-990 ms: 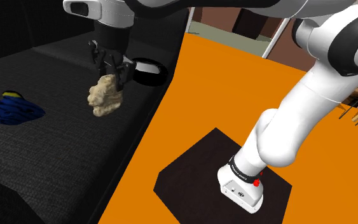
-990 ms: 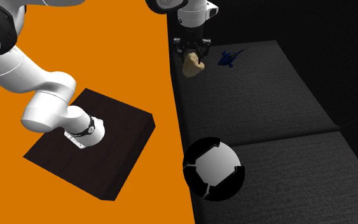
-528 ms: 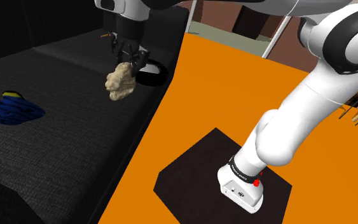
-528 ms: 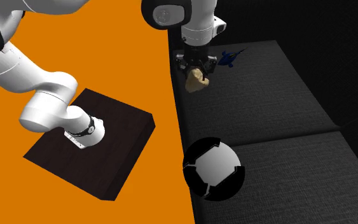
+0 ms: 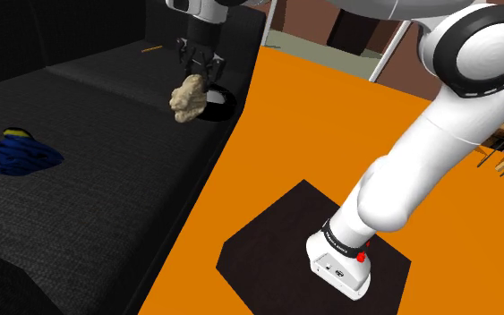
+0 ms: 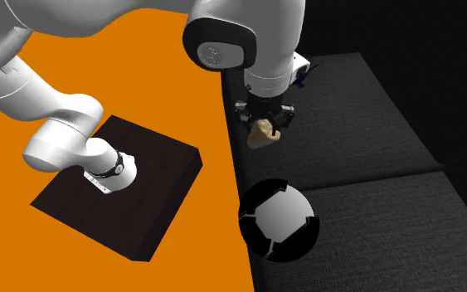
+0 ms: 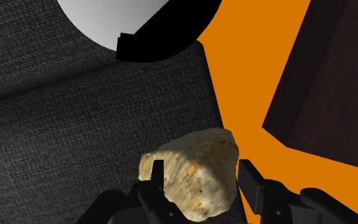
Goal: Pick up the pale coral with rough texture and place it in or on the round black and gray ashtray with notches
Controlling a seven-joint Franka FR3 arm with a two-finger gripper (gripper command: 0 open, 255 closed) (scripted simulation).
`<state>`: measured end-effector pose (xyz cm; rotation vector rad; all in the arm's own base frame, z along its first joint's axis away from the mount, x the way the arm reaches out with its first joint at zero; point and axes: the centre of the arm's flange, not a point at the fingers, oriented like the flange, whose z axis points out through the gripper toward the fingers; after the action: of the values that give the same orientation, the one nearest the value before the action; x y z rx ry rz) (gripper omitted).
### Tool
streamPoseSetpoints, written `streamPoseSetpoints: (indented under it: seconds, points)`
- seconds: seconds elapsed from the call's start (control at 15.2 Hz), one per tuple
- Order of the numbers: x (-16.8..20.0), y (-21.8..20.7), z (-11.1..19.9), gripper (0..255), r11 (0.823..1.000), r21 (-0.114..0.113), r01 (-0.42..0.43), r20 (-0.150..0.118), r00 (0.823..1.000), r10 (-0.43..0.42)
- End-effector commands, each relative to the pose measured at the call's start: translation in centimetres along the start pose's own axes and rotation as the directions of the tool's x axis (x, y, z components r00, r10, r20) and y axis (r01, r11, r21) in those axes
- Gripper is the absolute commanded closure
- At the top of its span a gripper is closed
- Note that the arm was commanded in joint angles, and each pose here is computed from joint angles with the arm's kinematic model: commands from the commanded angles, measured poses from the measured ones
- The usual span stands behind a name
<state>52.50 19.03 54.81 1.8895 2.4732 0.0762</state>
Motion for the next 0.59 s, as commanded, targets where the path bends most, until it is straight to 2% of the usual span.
streamPoseSetpoints:
  seconds: [0.0, 0.53]
  points:
    - [-2.4, 0.6, -0.2, 255, 1.0, -0.001, 0.001, 0.0, 1.0, -0.001]
    - [-12.7, 3.3, -0.4, 255, 1.0, -0.001, 0.001, 0.0, 1.0, -0.001]
